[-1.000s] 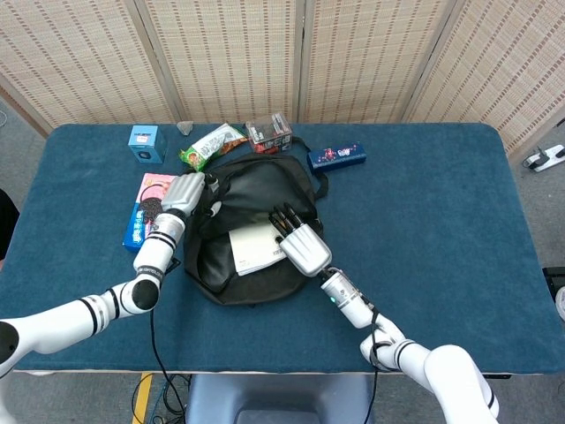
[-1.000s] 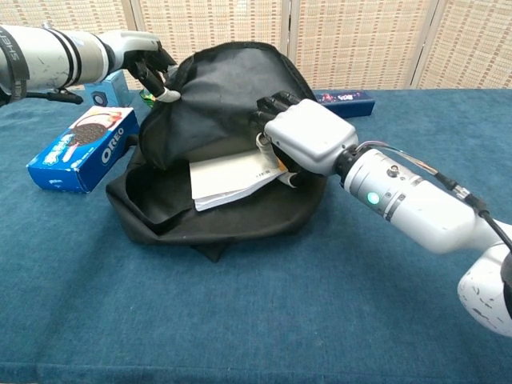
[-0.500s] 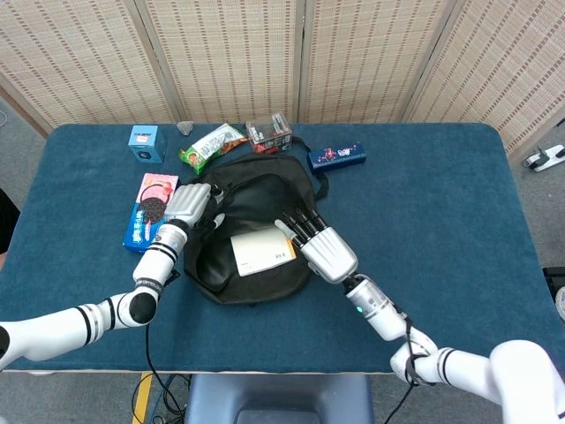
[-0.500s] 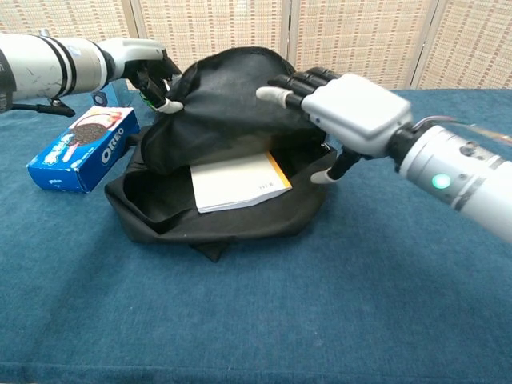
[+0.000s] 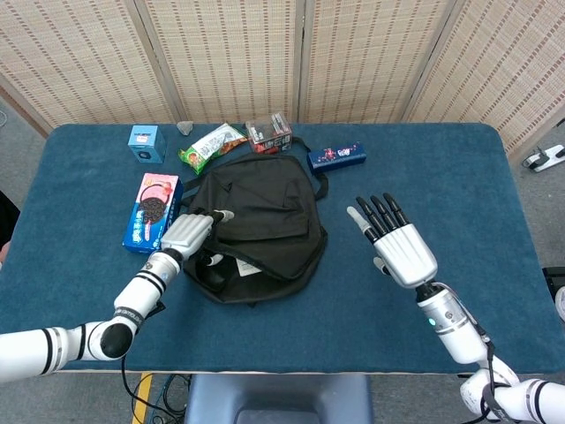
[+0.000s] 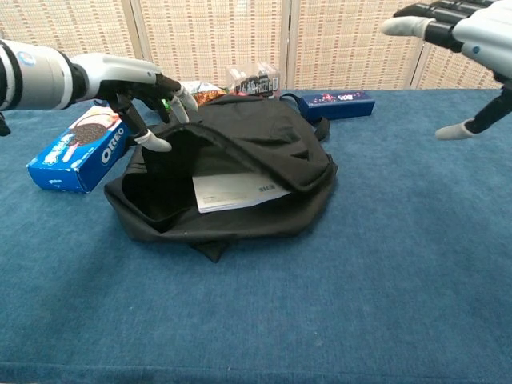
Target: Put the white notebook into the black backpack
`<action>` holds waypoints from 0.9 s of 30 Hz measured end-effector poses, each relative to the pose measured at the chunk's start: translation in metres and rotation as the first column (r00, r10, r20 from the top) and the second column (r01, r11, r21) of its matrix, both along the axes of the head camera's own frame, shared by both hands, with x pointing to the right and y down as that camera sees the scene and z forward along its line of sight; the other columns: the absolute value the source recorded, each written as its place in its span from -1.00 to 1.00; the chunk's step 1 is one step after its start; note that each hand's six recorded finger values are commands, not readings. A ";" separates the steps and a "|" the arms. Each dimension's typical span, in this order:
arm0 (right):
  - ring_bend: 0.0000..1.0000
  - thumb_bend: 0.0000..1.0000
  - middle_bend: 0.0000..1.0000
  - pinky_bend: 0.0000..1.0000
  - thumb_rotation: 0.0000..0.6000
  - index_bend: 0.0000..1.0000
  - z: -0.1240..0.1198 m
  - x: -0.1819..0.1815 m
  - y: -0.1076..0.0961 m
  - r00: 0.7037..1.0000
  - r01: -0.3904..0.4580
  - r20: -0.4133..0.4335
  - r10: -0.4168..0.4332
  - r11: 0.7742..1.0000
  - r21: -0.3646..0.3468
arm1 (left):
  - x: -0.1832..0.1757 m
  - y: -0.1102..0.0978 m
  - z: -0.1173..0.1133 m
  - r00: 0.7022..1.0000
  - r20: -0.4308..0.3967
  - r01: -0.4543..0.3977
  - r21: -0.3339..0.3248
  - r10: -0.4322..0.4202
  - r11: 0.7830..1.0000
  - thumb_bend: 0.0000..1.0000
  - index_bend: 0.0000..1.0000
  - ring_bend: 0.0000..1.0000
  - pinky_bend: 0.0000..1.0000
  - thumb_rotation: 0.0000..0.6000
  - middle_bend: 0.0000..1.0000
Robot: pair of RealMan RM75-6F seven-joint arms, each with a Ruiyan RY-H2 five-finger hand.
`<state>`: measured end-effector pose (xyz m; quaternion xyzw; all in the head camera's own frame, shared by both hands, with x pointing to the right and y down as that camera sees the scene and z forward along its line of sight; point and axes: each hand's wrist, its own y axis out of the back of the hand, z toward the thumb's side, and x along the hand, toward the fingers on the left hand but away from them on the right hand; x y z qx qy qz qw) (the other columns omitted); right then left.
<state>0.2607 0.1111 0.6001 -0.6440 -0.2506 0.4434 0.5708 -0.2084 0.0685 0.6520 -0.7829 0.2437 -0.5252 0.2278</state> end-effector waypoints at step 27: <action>-0.74 -0.50 -0.49 -0.54 1.00 -0.53 -0.025 0.139 0.033 0.947 -0.317 -0.012 0.321 0.925 -0.209 | -0.211 0.041 -0.063 0.924 0.105 0.285 0.451 -0.367 0.846 -0.45 -0.66 -0.59 -0.84 1.00 -0.63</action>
